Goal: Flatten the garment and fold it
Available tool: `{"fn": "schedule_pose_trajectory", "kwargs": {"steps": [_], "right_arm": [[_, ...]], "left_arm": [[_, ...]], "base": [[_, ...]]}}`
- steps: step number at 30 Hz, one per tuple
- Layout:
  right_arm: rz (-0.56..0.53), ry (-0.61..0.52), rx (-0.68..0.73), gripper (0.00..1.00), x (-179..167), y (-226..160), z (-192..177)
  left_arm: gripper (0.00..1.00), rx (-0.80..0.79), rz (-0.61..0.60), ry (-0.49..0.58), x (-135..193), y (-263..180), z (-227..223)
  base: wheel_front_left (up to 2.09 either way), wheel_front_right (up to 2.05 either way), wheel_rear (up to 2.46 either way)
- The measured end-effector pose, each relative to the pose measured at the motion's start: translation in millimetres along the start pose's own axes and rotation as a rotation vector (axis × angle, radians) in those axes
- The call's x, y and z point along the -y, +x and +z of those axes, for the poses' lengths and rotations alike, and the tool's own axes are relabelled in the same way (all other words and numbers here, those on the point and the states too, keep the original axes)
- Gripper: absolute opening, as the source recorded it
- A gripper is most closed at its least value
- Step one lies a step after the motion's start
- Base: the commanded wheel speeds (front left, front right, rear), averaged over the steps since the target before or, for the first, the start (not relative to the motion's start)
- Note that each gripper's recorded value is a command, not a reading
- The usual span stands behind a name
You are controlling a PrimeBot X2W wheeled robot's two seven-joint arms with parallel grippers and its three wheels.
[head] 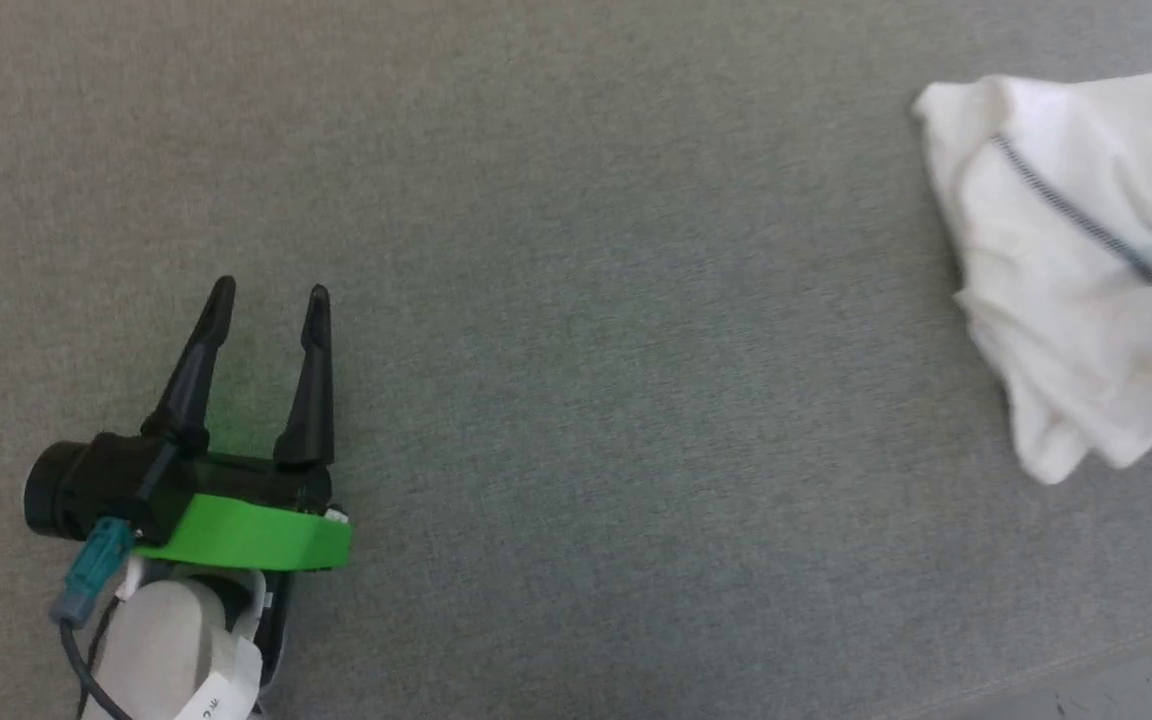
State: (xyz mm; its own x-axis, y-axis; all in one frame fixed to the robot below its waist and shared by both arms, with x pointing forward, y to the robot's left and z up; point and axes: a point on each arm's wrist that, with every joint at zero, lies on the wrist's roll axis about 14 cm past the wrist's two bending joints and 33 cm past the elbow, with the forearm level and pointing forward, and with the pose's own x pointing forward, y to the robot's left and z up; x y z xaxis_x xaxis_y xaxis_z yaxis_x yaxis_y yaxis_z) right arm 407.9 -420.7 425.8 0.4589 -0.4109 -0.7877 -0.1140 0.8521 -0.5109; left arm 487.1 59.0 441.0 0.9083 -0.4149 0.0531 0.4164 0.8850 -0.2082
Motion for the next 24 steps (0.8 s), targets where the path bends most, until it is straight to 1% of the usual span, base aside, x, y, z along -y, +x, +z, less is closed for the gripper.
{"fn": "schedule_pose_trajectory", "kwargs": {"steps": [2,6,12,13,14,15,16,17,20,22,24], "right_arm": [[-0.042,0.003,-0.020,0.00,13.2,9.3,-2.1],[-0.094,0.050,0.001,0.00,30.4,21.9,6.8],[-0.130,0.104,-0.025,0.00,33.8,38.5,9.1],[-0.138,0.103,-0.026,0.13,34.1,39.4,10.1],[-0.146,0.099,-0.030,0.35,34.1,40.0,10.8],[-0.156,0.105,-0.040,0.93,35.3,39.4,10.0],[-0.166,0.121,-0.038,1.00,37.5,37.7,10.2],[-0.187,0.161,0.001,1.00,42.1,29.3,15.0],[-0.204,0.196,0.072,1.00,46.8,15.2,29.2],[-0.213,0.230,0.164,1.00,52.0,1.2,47.0],[-0.219,0.251,0.308,1.00,56.8,-20.0,75.4]], "left_arm": [[1.00,-0.012,0.012,0.003,-7.5,-1.1,-6.1],[1.00,-0.036,0.028,0.008,-17.0,-4.2,-16.3],[1.00,-0.053,0.045,0.013,-25.5,-8.4,-22.7],[1.00,-0.054,0.046,0.013,-26.1,-8.9,-23.1],[1.00,-0.056,0.048,0.014,-26.7,-9.6,-23.3],[1.00,-0.056,0.048,0.015,-26.7,-10.1,-22.9],[1.00,-0.055,0.049,0.017,-26.6,-10.5,-22.0],[1.00,-0.052,0.048,0.022,-25.6,-11.6,-18.2],[1.00,-0.043,0.047,0.027,-23.1,-13.1,-11.1],[1.00,-0.026,0.050,0.027,-20.7,-13.8,-2.8],[1.00,0.003,0.063,0.026,-19.1,-15.2,10.3]], "base": [[0.00,0.00,0.00],[0.00,0.00,0.00],[0.00,0.00,0.00],[0.00,0.00,0.00],[0.00,0.00,0.00],[0.00,0.00,0.00],[0.00,0.00,0.00],[0.00,0.00,0.00],[0.00,0.00,0.00],[0.00,0.00,0.00],[0.00,0.00,0.00]]}}
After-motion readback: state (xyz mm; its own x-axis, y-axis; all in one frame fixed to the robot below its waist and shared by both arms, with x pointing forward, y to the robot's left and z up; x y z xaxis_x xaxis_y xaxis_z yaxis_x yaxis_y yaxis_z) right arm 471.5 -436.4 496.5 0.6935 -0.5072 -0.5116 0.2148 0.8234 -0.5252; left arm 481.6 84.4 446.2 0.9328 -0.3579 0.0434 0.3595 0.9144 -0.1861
